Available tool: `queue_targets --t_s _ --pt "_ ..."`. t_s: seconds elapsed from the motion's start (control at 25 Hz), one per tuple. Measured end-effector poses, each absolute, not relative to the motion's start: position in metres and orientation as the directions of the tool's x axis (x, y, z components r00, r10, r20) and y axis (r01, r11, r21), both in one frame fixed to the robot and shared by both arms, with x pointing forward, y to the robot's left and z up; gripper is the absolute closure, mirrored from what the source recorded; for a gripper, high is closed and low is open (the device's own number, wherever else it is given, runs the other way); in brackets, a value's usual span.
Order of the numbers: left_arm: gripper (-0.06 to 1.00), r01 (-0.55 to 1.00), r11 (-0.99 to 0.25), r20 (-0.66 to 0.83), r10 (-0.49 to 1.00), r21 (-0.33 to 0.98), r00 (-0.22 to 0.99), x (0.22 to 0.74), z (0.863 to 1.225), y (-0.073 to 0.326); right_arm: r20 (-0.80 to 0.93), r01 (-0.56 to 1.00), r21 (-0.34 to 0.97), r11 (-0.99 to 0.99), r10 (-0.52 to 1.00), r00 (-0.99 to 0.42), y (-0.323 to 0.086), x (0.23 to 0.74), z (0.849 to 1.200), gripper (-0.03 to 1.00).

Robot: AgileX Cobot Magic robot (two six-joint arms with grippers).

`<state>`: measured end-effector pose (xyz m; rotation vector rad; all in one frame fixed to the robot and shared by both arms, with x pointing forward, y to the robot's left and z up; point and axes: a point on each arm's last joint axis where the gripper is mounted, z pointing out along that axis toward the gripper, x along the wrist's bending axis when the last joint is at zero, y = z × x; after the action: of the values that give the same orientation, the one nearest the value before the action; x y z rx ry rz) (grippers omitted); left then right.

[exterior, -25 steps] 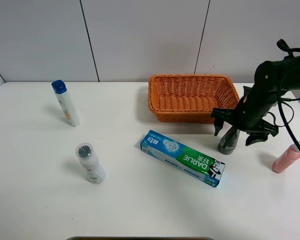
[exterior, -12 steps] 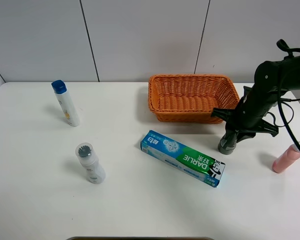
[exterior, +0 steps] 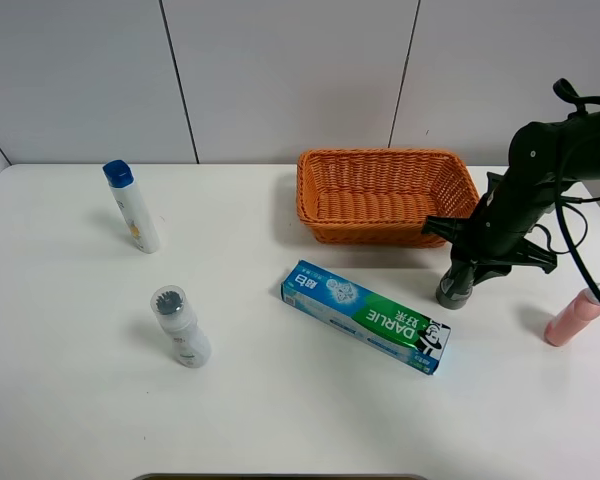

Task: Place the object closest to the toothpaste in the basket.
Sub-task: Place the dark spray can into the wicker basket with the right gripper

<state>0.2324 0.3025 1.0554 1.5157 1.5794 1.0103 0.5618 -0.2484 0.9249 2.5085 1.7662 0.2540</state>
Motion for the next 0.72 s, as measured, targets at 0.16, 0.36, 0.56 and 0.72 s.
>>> queue_targets --t_s 0.16,0.36,0.56,0.72 --pt "0.00 0.439 0.004 0.022 0.998 0.899 -0.055 0.232 1.055 0.302 0.098 0.929 0.146 -0.340 0.939 0.329 -0.248 0.562 0.925 0.64" --pt "0.00 0.439 0.004 0.022 0.998 0.899 -0.055 0.232 1.055 0.302 0.097 0.934 0.159 -0.320 0.947 0.308 -0.245 0.561 0.928 0.64" --pt "0.00 0.439 0.004 0.022 0.998 0.899 -0.055 0.232 1.055 0.302 0.127 0.928 0.212 -0.305 0.951 0.283 -0.239 0.556 0.951 0.64" --pt "0.00 0.439 0.004 0.022 0.998 0.899 -0.055 0.232 1.055 0.302 0.151 0.922 0.259 -0.288 0.955 0.256 -0.234 0.549 0.973 0.64"
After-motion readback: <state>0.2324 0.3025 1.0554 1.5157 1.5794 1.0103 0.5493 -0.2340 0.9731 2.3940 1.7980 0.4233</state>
